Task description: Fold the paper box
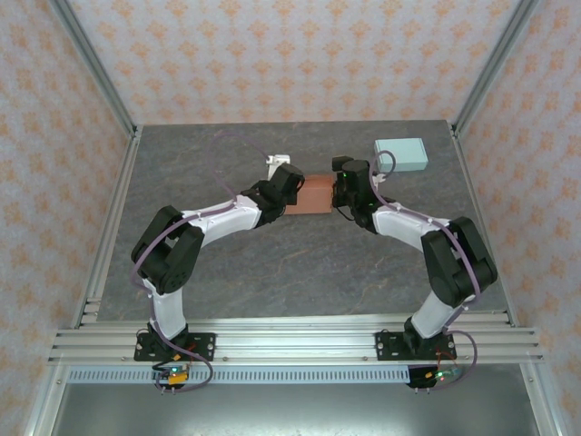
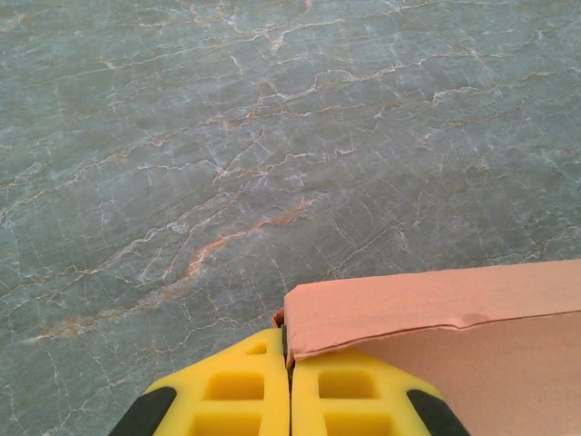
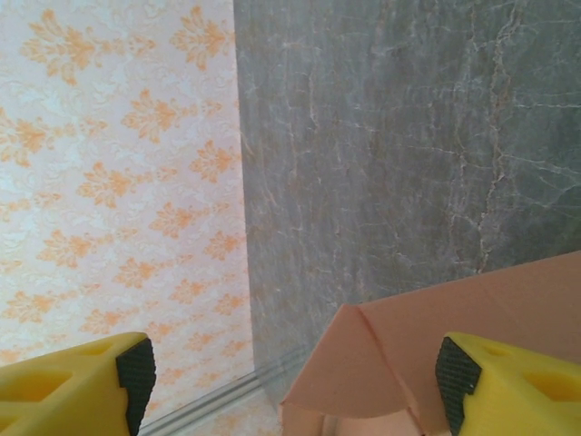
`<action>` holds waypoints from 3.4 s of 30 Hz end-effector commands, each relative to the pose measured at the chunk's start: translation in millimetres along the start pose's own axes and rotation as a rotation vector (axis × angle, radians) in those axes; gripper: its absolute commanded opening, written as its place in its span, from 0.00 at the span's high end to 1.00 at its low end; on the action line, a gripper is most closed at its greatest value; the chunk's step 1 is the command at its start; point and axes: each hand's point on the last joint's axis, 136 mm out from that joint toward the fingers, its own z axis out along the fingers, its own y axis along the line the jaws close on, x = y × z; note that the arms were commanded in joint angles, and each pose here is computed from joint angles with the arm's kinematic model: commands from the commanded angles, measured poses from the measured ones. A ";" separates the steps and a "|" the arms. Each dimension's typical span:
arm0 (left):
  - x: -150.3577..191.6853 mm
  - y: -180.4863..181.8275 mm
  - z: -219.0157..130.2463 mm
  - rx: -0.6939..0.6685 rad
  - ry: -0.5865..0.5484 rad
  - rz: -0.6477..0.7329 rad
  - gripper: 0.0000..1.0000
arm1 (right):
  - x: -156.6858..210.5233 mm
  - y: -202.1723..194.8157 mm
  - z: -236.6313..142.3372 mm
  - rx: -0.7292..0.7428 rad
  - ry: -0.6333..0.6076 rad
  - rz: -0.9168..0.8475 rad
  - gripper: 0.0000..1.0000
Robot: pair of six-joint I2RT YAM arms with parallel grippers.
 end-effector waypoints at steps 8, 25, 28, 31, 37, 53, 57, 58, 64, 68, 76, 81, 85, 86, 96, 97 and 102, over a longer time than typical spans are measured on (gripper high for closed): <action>69.2 22.0 9.2 -0.092 0.179 0.156 0.94 | 25.5 -29.3 -2.4 0.250 0.108 -0.027 0.19; 75.5 28.5 9.7 -0.115 0.166 0.134 0.94 | 27.2 -26.2 -33.6 0.395 0.134 0.024 0.12; 78.0 28.4 10.4 -0.108 0.168 0.133 0.94 | 32.4 -15.6 -25.2 0.378 0.144 0.059 0.13; 69.9 24.9 4.1 -0.075 0.140 0.116 0.93 | 32.0 -16.5 -18.2 0.379 0.126 0.088 0.18; 67.6 17.7 -3.6 0.004 0.107 0.106 0.86 | 23.1 -34.1 -6.2 0.389 0.071 0.129 0.34; -18.6 -4.0 -88.2 0.349 -0.027 -0.098 0.53 | 12.8 -72.6 -1.2 0.444 0.004 0.105 0.53; -37.9 3.6 -90.9 0.364 -0.015 -0.178 0.45 | 14.3 -75.2 0.7 0.449 0.005 0.096 0.54; -38.3 3.8 -87.5 0.368 -0.006 -0.183 0.45 | 14.6 -75.7 0.2 0.450 0.005 0.095 0.54; -12.0 15.1 -38.3 0.301 0.086 -0.236 0.45 | 15.0 -80.5 -2.4 0.455 0.008 0.096 0.54; 6.7 22.2 -7.4 0.261 0.130 -0.234 0.47 | 15.0 -83.4 -4.2 0.458 0.009 0.096 0.54; 50.9 35.3 -6.9 0.260 0.127 -0.182 0.53 | 14.7 -80.1 -1.4 0.439 0.014 0.094 0.53; 74.1 47.6 1.0 0.195 0.168 -0.126 0.54 | 11.2 -46.2 -3.5 0.368 0.045 0.025 0.47; 78.2 46.9 5.7 0.190 0.187 -0.124 0.55 | 5.9 -17.6 -26.0 0.346 0.062 -0.023 0.42; 78.0 47.7 6.2 0.183 0.187 -0.125 0.55 | 8.6 -12.3 -30.3 0.341 0.080 -0.029 0.41; 75.2 50.8 9.9 0.151 0.187 -0.131 0.55 | 28.8 -59.8 -14.4 0.443 0.211 -0.009 0.40; 75.3 50.7 10.4 0.151 0.186 -0.133 0.55 | 35.3 -68.7 -10.5 0.452 0.248 0.023 0.40; 75.7 50.2 11.4 0.153 0.184 -0.143 0.55 | 34.1 -68.9 -14.3 0.477 0.251 -0.005 0.40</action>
